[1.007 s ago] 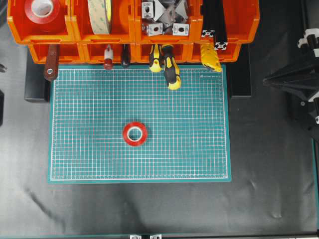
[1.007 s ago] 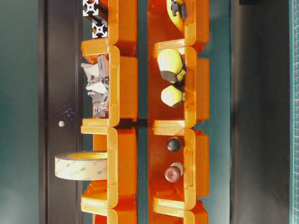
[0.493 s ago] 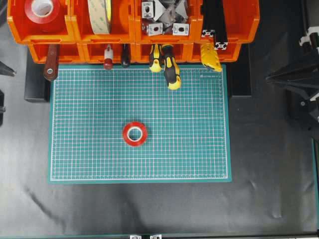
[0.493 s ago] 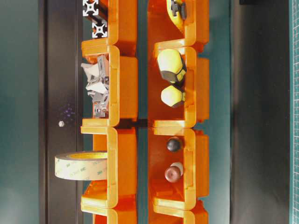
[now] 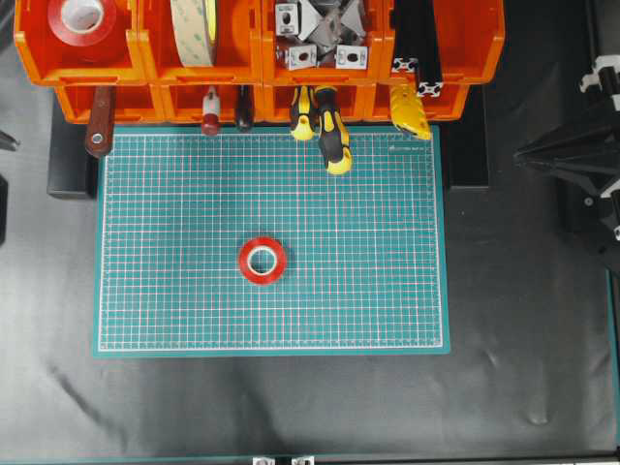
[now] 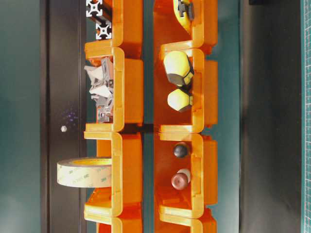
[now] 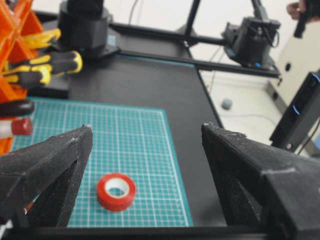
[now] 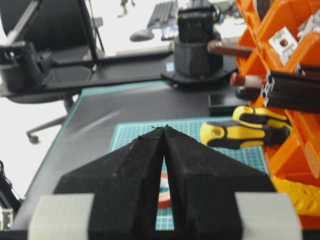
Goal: Pick vinyl tape from container rack with left arm.
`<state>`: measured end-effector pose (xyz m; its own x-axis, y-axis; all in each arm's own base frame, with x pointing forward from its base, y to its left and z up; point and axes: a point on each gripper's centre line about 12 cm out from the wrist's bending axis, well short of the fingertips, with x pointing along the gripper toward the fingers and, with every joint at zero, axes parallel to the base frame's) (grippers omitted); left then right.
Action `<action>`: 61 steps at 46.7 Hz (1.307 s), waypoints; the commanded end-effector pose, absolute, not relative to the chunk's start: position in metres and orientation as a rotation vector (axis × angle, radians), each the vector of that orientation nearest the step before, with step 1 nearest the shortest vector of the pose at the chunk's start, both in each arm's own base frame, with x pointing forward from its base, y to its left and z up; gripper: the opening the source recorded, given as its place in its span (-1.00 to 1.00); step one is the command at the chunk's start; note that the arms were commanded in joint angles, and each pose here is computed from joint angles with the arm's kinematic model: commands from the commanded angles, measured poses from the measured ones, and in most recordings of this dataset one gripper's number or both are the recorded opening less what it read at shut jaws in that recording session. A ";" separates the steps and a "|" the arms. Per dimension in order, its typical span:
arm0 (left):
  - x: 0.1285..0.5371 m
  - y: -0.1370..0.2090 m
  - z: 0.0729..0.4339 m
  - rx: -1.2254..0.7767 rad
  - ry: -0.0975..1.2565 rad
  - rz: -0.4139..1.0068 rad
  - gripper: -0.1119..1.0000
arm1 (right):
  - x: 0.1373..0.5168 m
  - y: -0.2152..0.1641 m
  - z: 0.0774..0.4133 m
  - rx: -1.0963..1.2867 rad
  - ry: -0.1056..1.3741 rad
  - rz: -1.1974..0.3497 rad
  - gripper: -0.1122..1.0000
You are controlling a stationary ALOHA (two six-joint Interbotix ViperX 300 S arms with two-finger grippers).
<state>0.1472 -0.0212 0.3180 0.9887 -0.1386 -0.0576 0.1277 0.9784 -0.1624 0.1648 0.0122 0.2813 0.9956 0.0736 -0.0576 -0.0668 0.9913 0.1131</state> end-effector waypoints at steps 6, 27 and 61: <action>0.148 -0.021 0.322 -0.083 0.053 -0.136 0.74 | 0.162 0.012 0.295 0.093 0.013 0.072 -0.79; 0.149 -0.022 0.304 -0.091 0.133 -0.133 0.74 | 0.163 0.012 0.280 0.015 0.127 0.069 -0.79; 0.150 -0.019 0.310 -0.097 0.084 -0.119 0.74 | 0.163 0.015 0.279 0.024 0.133 0.091 -0.79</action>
